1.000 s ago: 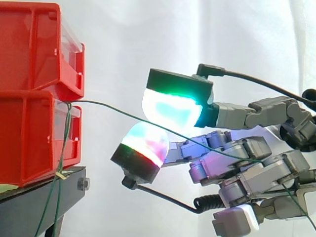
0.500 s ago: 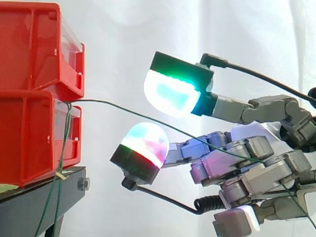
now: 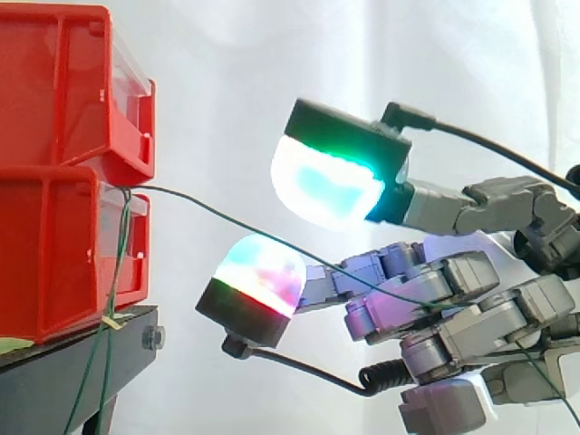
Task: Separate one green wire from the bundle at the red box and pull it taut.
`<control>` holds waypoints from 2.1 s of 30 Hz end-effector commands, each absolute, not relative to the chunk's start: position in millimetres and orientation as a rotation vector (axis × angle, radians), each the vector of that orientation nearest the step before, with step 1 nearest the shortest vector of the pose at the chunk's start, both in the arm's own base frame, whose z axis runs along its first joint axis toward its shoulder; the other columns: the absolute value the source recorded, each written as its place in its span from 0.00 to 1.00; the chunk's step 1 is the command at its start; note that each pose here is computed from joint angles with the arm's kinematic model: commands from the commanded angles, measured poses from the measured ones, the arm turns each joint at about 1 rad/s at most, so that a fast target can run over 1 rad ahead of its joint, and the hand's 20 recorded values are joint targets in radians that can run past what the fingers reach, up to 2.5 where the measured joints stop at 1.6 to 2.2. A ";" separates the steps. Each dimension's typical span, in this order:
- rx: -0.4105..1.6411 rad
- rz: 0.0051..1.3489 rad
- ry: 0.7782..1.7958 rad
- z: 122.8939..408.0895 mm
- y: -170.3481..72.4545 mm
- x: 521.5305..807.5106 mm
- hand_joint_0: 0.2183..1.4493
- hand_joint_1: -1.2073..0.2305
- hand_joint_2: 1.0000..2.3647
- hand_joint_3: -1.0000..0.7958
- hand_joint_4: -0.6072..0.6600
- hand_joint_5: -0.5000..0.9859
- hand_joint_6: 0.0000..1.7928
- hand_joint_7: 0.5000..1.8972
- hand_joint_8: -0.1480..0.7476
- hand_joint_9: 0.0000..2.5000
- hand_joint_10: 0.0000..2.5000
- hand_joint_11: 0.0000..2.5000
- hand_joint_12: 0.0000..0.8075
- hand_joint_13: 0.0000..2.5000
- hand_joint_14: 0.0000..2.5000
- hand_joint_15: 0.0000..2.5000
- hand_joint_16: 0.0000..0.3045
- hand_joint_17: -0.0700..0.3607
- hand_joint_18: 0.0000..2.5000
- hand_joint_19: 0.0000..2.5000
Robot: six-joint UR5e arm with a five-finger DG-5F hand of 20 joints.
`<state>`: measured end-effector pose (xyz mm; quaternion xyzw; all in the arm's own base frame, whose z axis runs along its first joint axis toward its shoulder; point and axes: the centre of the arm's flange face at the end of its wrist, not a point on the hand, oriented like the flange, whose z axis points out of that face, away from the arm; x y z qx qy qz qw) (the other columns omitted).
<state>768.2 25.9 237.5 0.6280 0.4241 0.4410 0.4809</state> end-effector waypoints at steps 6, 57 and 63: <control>1.531 1.075 1.035 237.0 26.0 768.3 0.41 0.25 0.00 0.28 0.40 0.18 0.52 0.30 0.36 0.42 1.00 0.48 0.31 0.63 1.00 0.19 0.15 0.40 0.54 0.34; 1.531 1.069 1.031 237.0 27.2 767.4 0.12 0.32 0.00 0.28 0.63 0.15 0.49 0.17 0.48 0.47 1.00 0.49 0.41 0.77 1.00 0.10 0.20 0.48 0.85 0.53; 1.531 1.069 1.031 237.0 28.3 767.4 0.13 0.51 0.00 0.28 0.72 0.19 0.47 0.21 0.51 0.64 1.00 0.58 0.42 0.86 1.00 0.11 0.19 0.46 1.00 0.58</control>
